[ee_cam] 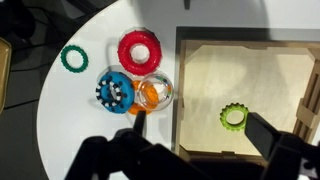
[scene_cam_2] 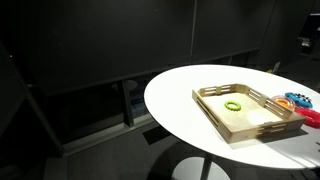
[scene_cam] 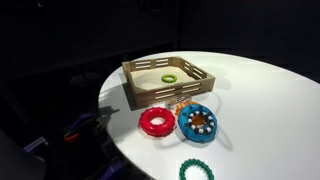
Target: Pick up a red ring and put it into the wooden tray
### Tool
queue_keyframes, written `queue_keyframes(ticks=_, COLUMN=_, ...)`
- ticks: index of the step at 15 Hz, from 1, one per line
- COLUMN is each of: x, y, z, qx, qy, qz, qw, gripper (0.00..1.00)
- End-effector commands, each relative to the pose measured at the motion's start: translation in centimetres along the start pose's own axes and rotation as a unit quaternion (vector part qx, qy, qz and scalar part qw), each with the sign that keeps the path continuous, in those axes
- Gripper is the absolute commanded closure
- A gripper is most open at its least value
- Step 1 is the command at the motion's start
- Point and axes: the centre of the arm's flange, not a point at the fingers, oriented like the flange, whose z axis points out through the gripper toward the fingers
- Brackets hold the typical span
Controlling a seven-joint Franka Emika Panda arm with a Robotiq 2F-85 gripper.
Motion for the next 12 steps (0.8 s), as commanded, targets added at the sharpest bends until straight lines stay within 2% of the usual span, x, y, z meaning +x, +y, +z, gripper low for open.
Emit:
queue_keyframes(ticks=1, x=0.3, y=2.5, z=0.5, qx=0.018, qy=0.005, qz=0.018, qw=0.9997, gripper=0.0)
queue_keyframes(ticks=7, x=0.1, y=7.0, z=4.1, qx=0.053, qy=0.009, qz=0.049, qw=0.9974, gripper=0.0)
queue_keyframes(ticks=12, x=-0.1, y=9.1, z=9.7, qx=0.032, qy=0.016, qz=0.049, qw=0.9982, gripper=0.0)
